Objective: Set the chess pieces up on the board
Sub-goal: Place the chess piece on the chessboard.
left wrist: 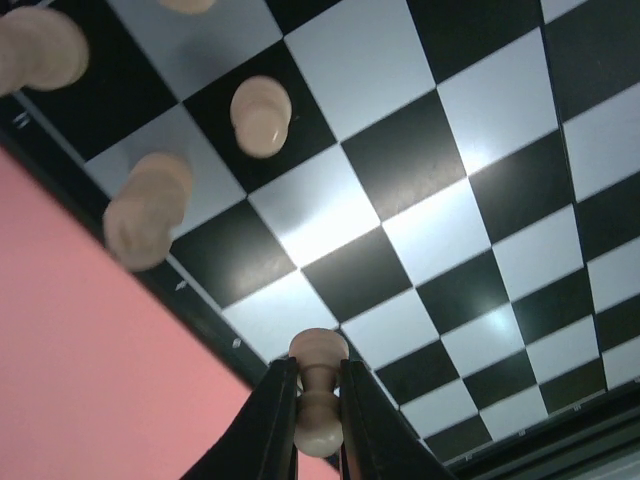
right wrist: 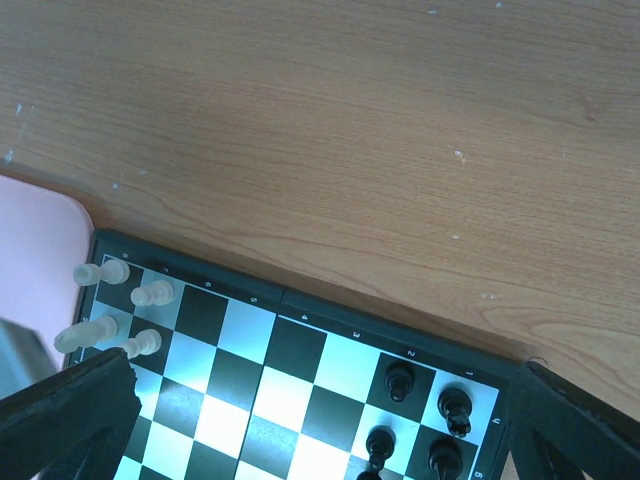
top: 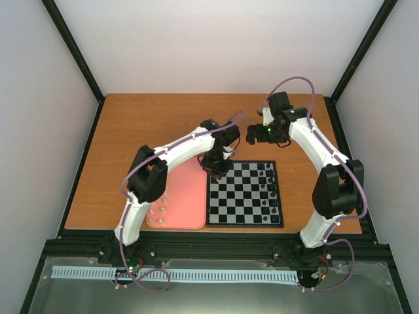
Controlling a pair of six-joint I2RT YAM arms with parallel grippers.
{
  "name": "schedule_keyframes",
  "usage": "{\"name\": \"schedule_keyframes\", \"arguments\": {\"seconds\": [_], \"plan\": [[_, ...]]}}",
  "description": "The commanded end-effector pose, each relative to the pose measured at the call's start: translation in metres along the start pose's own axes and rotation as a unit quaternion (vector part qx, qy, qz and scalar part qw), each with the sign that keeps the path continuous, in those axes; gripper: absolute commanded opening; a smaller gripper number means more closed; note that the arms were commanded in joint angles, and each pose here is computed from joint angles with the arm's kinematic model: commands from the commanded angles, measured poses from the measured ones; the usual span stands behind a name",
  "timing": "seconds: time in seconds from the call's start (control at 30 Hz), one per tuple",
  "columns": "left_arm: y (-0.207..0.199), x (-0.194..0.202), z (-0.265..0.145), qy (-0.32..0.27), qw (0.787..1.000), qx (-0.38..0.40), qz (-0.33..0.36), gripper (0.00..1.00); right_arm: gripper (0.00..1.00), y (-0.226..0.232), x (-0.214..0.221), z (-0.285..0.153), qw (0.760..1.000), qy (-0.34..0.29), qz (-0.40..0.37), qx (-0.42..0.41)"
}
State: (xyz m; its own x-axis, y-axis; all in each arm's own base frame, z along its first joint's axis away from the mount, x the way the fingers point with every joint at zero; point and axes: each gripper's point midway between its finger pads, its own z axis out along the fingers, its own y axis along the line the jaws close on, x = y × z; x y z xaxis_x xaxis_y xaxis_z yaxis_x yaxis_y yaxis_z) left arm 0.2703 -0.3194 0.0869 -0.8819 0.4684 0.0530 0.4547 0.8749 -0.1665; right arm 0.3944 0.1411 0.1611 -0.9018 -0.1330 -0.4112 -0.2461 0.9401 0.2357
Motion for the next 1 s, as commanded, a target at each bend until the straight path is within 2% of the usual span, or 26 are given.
{"name": "schedule_keyframes", "arguments": {"seconds": [0.0,0.73,0.83,0.97], "plan": [[-0.012,-0.012,0.004,-0.003,1.000,0.008,0.024,0.01,1.00,-0.004,-0.007,-0.008,1.000,-0.012,0.004,0.009],[-0.015,-0.027,0.034,0.006,1.000,0.015,0.023,0.01,1.00,-0.009,-0.007,-0.006,1.000,-0.012,0.005,0.022],[-0.014,-0.026,0.038,0.010,1.000,0.013,0.022,0.05,1.00,-0.010,-0.006,-0.006,1.000,-0.012,0.004,0.022],[-0.012,-0.028,0.038,0.003,1.000,0.008,0.020,0.06,1.00,-0.010,-0.006,-0.006,1.000,-0.011,0.004,0.023]]}}
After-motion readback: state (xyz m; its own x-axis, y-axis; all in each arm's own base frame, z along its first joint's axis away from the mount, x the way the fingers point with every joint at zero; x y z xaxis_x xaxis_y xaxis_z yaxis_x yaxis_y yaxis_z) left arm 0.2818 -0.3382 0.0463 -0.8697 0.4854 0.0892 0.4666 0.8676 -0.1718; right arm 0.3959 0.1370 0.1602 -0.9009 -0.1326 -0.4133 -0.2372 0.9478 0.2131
